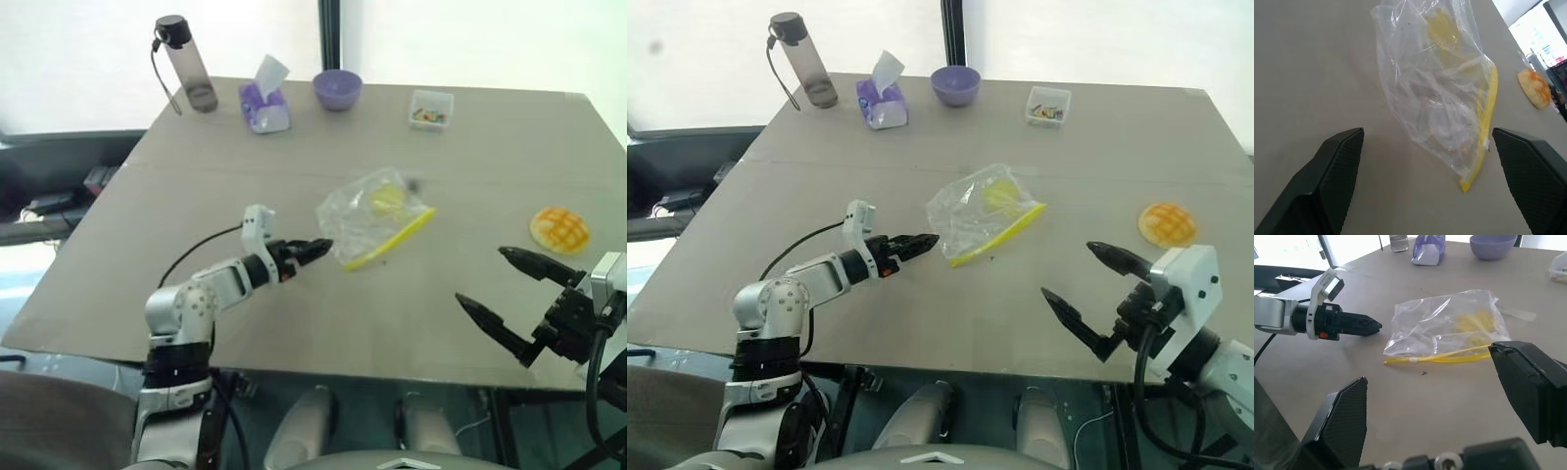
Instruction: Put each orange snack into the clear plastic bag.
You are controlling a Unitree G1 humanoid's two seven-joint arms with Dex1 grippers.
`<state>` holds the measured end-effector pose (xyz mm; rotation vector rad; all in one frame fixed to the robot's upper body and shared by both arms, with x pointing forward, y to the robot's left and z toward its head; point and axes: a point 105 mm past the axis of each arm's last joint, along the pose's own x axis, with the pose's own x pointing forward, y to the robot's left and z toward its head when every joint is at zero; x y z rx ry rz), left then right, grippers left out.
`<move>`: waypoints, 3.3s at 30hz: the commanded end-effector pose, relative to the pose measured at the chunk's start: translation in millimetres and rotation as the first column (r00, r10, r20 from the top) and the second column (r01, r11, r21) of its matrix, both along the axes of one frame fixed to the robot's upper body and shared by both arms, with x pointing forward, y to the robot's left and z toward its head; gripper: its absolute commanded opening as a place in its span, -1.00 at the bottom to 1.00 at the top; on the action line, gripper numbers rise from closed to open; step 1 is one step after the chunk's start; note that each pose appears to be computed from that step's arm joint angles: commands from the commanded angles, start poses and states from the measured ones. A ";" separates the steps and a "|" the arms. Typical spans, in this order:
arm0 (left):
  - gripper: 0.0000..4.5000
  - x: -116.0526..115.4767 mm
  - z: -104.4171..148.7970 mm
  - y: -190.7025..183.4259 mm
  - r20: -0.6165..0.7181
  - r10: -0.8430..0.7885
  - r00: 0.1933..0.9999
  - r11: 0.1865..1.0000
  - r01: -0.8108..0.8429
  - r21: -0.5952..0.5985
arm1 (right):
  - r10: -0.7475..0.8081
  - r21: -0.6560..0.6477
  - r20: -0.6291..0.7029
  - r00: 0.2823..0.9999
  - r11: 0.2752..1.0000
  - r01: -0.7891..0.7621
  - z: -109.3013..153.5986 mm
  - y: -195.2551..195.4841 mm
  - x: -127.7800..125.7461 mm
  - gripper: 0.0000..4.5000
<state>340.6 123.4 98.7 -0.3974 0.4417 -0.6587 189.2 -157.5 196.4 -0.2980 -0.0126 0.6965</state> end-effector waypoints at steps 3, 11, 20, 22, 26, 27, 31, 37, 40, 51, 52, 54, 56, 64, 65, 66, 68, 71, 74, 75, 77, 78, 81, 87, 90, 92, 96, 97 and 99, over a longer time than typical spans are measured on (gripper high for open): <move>0.98 19.5 -27.5 -30.3 -0.057 0.048 0.997 0.997 -0.044 0.056 | 0.020 -0.007 0.048 0.999 1.000 -0.019 8.8 6.8 -0.3 1.00; 0.98 46.7 -25.8 -35.0 -0.024 0.120 0.992 0.988 -0.117 0.101 | -0.016 -0.016 0.053 0.998 1.000 0.017 9.2 -0.1 0.6 1.00; 0.28 58.9 -31.7 -54.1 -0.052 0.087 0.995 0.990 -0.080 0.113 | -0.038 -0.001 0.055 0.998 0.999 0.039 9.2 -3.2 1.0 1.00; -0.08 58.4 -32.7 -56.0 -0.061 0.078 0.995 0.991 -0.071 0.111 | -0.042 -0.003 0.047 0.998 0.999 0.042 6.8 -3.6 0.7 1.00; -0.91 57.6 -30.2 -57.8 -0.067 0.069 0.995 0.994 -0.063 0.089 | -0.044 0.001 0.045 0.998 0.999 0.044 5.5 -2.2 0.2 1.00; -0.98 57.9 -27.3 -59.3 -0.065 0.060 0.996 0.996 -0.055 0.071 | -0.046 0.003 0.044 0.998 0.999 0.046 5.0 -2.4 0.7 1.00; -0.98 57.2 -6.5 -66.8 -0.077 0.010 0.997 0.996 -0.017 -0.089 | -0.059 0.005 0.038 0.998 0.998 0.059 2.3 -4.5 2.5 1.00; -0.98 29.5 25.3 -81.1 -0.252 -0.243 0.937 0.892 0.114 -0.437 | -0.169 -0.085 0.007 0.986 0.982 0.169 -19.6 -24.1 14.8 1.00; -0.98 18.7 24.7 -77.3 -0.314 -0.303 0.900 0.872 0.128 -0.473 | -0.229 -0.215 0.011 0.973 0.950 0.226 -39.8 -40.1 22.0 1.00; -0.98 6.8 22.0 -70.8 -0.392 -0.358 0.847 0.866 0.145 -0.478 | -0.136 -0.640 0.135 0.981 0.744 0.191 -95.0 -65.5 46.0 1.00; -0.98 5.9 21.5 -71.0 -0.396 -0.362 0.844 0.867 0.149 -0.476 | -0.120 -0.650 0.143 0.982 0.738 0.185 -98.0 -62.4 49.9 1.00; -0.98 3.4 18.6 -72.3 -0.404 -0.367 0.838 0.871 0.158 -0.464 | -0.096 -0.639 0.172 0.980 0.747 0.185 -100.7 -51.6 60.2 1.00; -0.98 1.4 16.7 -73.4 -0.409 -0.372 0.833 0.874 0.167 -0.456 | -0.095 -0.603 0.198 0.976 0.773 0.197 -98.3 -41.8 68.8 1.00; -1.00 -0.8 17.0 -75.1 -0.405 -0.386 0.829 0.876 0.193 -0.442 | -0.029 -0.556 0.256 0.966 0.813 0.172 -90.5 -13.4 86.7 -0.03; -1.00 -0.8 16.9 -74.9 -0.404 -0.386 0.829 0.876 0.193 -0.441 | -0.022 -0.559 0.256 0.966 0.812 0.167 -90.7 -12.5 86.8 -0.26; -1.00 -0.7 16.8 -74.8 -0.404 -0.387 0.829 0.876 0.193 -0.441 | -0.017 -0.561 0.256 0.967 0.811 0.163 -91.0 -11.9 86.9 -0.49; -1.00 -0.7 14.7 -73.7 -0.404 -0.379 0.833 0.884 0.196 -0.425 | -0.017 -0.555 0.257 0.966 0.816 0.162 -90.6 -11.3 86.8 -0.95; -1.00 1.8 9.7 -71.2 -0.366 -0.345 0.864 0.913 0.218 -0.346 | -0.027 -0.539 0.256 0.966 0.826 0.166 -89.3 -10.8 86.9 -0.98; -0.88 21.0 1.7 -60.4 -0.300 -0.220 0.928 0.960 0.151 -0.236 | -0.059 -0.525 0.265 0.963 0.828 0.195 -85.9 -13.5 90.1 -0.99; -0.75 28.3 0.4 -55.9 -0.277 -0.179 0.944 0.970 0.122 -0.211 | -0.082 -0.521 0.275 0.958 0.824 0.220 -83.1 -15.9 92.8 -1.00; -0.45 45.6 2.8 -47.5 -0.193 -0.096 0.976 0.989 0.072 -0.126 | -0.148 -0.477 0.280 0.949 0.836 0.271 -74.3 -20.2 100.9 -1.00; -0.25 55.2 12.3 -44.7 -0.109 -0.064 0.992 0.994 0.053 -0.099 | -0.204 -0.456 0.283 0.937 0.831 0.319 -69.4 -24.7 108.1 -1.00; -0.25 76.8 55.2 -42.4 0.165 0.006 0.986 0.997 0.006 -0.074 | -0.338 -0.391 0.249 0.907 0.822 0.414 -56.6 -31.2 126.8 -1.00; -0.25 53.4 125.4 -83.3 0.692 -0.216 0.689 0.972 0.086 0.218 | -0.448 -0.404 0.179 0.876 0.778 0.481 -40.6 -25.6 158.2 -1.00; -0.25 27.8 123.5 -106.7 0.761 -0.364 0.537 0.927 0.129 0.353 | -0.463 -0.389 0.171 0.870 0.779 0.491 -38.9 -18.0 172.7 -1.00; -0.25 18.9 114.8 -112.2 0.768 -0.419 0.485 0.903 0.132 0.409 | -0.462 -0.371 0.159 0.872 0.791 0.487 -40.4 -12.2 178.8 -1.00; -0.25 10.0 86.2 -112.3 0.726 -0.530 0.438 0.834 0.118 0.538 | -0.450 -0.348 0.147 0.881 0.810 0.472 -43.7 -0.8 186.1 -1.00; -0.25 11.5 81.4 -109.9 0.717 -0.543 0.437 0.820 0.093 0.564 | -0.449 -0.341 0.152 0.881 0.813 0.473 -43.0 1.4 188.1 -1.00; -0.25 14.6 78.1 -106.6 0.714 -0.546 0.439 0.809 0.056 0.585 | -0.441 -0.340 0.164 0.882 0.814 0.470 -42.3 4.8 190.6 -1.00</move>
